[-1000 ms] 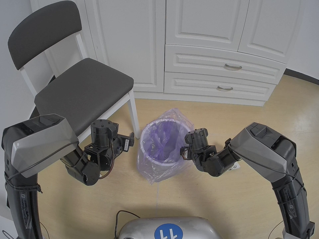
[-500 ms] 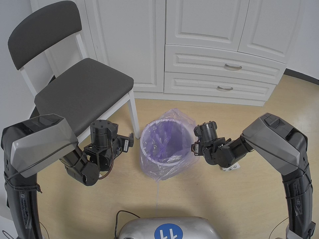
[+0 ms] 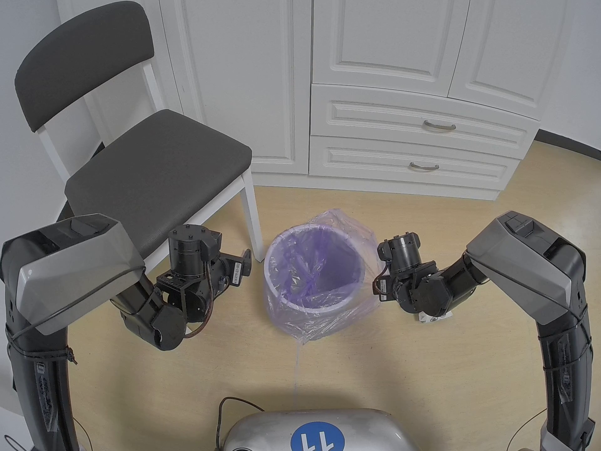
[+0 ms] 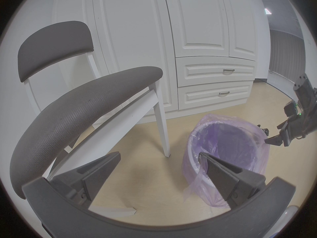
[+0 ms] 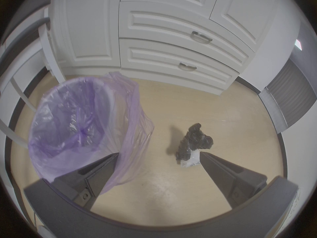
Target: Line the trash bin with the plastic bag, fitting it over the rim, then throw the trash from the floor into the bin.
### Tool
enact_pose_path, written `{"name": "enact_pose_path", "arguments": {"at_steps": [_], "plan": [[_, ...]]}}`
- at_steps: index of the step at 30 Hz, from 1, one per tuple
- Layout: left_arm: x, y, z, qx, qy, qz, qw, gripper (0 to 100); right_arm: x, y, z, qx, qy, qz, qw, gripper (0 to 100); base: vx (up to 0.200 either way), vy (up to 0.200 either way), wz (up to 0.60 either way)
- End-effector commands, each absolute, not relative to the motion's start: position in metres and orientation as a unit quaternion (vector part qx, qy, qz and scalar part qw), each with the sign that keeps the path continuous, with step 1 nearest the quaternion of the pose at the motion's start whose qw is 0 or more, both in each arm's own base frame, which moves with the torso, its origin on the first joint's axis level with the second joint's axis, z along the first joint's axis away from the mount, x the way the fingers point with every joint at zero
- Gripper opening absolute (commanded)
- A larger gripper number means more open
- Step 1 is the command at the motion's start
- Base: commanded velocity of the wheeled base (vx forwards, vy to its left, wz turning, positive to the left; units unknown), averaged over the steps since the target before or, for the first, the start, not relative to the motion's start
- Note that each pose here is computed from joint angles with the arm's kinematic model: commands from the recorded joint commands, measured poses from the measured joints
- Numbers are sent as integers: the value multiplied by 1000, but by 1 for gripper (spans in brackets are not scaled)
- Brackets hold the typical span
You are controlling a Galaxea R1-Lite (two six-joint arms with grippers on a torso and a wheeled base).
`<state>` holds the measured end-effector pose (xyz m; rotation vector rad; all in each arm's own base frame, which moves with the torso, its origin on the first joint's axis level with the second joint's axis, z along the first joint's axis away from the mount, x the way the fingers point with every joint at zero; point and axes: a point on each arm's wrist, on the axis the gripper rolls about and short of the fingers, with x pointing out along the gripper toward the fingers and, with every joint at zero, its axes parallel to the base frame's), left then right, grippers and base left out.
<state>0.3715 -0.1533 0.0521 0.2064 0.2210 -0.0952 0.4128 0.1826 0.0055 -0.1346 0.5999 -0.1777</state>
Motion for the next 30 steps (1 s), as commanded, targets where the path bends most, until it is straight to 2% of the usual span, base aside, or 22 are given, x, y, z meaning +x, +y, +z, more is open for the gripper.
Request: {"name": "enact_pose_path", "arguments": {"at_steps": [1, 14, 21, 22, 30], "plan": [[371, -153, 52, 103, 111, -47, 987, 100, 413, 179, -4, -71, 310, -85, 944, 100, 0, 0, 0], [371, -154, 51, 104, 112, -48, 987, 100, 423, 179, -52, -75, 342, -80, 933, 100, 0, 0, 0], [371, -154, 51, 104, 112, -48, 987, 100, 441, 179, -55, -9, 340, -56, 939, 100, 0, 0, 0], [371, -154, 51, 104, 112, -48, 987, 100, 446, 181, -54, 20, 340, -49, 939, 100, 0, 0, 0], [372, -153, 55, 99, 97, -46, 989, 100, 459, 180, -51, 77, 389, -52, 917, 100, 0, 0, 0]]}}
